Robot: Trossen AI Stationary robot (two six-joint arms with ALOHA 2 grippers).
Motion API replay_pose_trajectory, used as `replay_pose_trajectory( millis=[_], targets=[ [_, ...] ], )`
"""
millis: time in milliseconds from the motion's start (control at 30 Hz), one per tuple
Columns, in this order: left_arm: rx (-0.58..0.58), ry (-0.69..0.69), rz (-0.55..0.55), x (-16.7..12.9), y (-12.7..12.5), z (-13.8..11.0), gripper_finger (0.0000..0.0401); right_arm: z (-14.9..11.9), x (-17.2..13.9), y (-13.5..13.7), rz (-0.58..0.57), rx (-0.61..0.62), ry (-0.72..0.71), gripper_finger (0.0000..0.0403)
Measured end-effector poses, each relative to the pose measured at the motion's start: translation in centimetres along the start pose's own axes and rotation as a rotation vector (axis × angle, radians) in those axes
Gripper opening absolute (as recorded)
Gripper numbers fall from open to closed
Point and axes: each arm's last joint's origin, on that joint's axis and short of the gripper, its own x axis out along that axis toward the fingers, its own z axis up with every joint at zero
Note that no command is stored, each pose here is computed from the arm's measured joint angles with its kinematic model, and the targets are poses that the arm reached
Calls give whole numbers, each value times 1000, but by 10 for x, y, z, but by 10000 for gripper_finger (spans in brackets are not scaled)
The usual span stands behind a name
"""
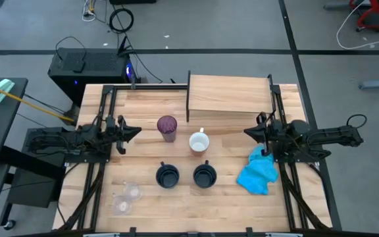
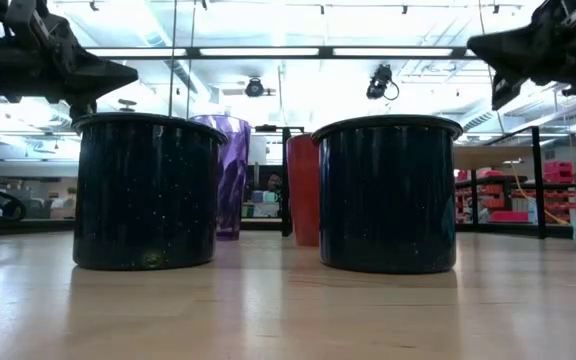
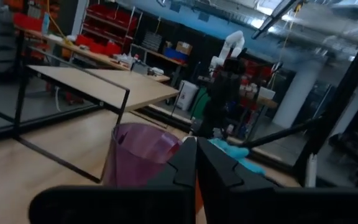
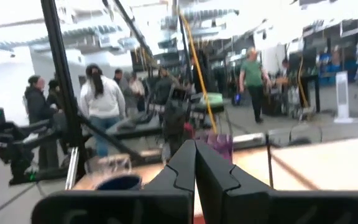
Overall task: Stack small to large cups/mugs on shelf
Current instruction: Put the purple cup on the shelf
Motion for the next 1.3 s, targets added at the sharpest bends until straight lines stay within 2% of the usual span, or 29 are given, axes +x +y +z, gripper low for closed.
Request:
replay_pose_trajectory(
  millis=[167, 433, 633, 800, 933, 1300],
  targets=[
    [47, 3, 0, 1, -4, 12, 9, 3, 0, -2, -60, -16, -33, 16],
    [98, 110, 32, 11, -9, 18, 10, 5, 0, -3, -122, -25, -32, 16],
    [102, 205, 69, 22, -14, 23, 10, 15, 0, -2, -148, -41, 73, 16],
    [66, 305, 165, 34, -16, 35, 12, 27, -1, -2, -171, -33, 128, 16],
    [54, 390, 256, 44, -17, 51, 30, 26, 0, -2, -172, -35, 152, 16],
    [66, 554, 308, 76, -30, 88, 103, 21, 5, -2, -175, -44, 202, 16]
  ],
)
